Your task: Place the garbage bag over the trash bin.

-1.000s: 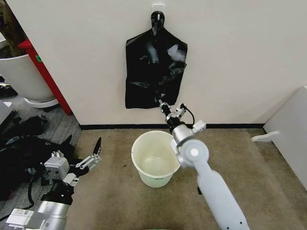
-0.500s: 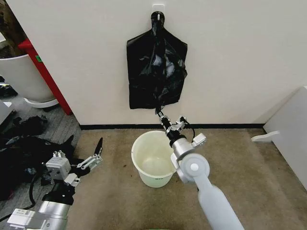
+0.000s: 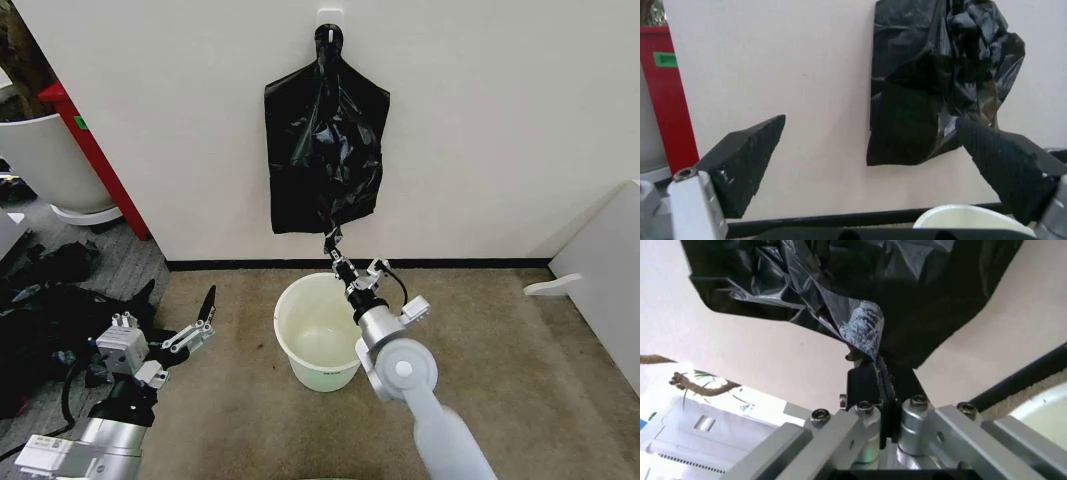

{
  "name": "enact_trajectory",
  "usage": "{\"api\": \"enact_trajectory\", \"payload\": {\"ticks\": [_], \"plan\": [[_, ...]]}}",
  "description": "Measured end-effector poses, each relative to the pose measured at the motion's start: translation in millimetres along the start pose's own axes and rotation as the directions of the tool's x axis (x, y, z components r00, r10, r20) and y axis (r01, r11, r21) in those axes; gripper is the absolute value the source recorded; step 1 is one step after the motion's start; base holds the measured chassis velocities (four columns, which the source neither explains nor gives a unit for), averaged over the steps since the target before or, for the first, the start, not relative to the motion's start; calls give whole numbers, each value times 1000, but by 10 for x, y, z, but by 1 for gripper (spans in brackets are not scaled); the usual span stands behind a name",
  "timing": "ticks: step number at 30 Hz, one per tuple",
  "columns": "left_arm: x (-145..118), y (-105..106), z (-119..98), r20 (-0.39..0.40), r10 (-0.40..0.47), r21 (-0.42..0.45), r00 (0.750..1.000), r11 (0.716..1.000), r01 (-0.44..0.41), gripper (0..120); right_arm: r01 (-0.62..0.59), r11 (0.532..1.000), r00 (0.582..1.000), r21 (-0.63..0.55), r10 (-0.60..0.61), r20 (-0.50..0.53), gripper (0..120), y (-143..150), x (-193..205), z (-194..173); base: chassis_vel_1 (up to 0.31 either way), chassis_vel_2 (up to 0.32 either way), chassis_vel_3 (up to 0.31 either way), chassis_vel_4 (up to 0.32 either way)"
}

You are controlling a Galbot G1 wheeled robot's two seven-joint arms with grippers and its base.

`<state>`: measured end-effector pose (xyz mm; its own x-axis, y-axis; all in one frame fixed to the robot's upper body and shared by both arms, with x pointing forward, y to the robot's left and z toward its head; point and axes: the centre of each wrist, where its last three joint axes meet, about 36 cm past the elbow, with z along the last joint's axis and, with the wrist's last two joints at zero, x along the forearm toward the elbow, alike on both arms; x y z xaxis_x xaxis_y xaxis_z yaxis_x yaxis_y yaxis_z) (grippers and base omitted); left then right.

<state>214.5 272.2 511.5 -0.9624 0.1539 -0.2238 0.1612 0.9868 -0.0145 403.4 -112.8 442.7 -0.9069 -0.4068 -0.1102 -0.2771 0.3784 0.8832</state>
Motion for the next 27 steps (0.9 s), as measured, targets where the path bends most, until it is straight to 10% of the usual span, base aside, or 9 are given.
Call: {"api": "enact_trajectory", "payload": {"ticks": [27], "plan": [[-24,1,-7,21,19,-3,1000,1000,-19,100,-72,997,997,-5,72,-4,0,-183,487,376,0,0,0,0]]}}
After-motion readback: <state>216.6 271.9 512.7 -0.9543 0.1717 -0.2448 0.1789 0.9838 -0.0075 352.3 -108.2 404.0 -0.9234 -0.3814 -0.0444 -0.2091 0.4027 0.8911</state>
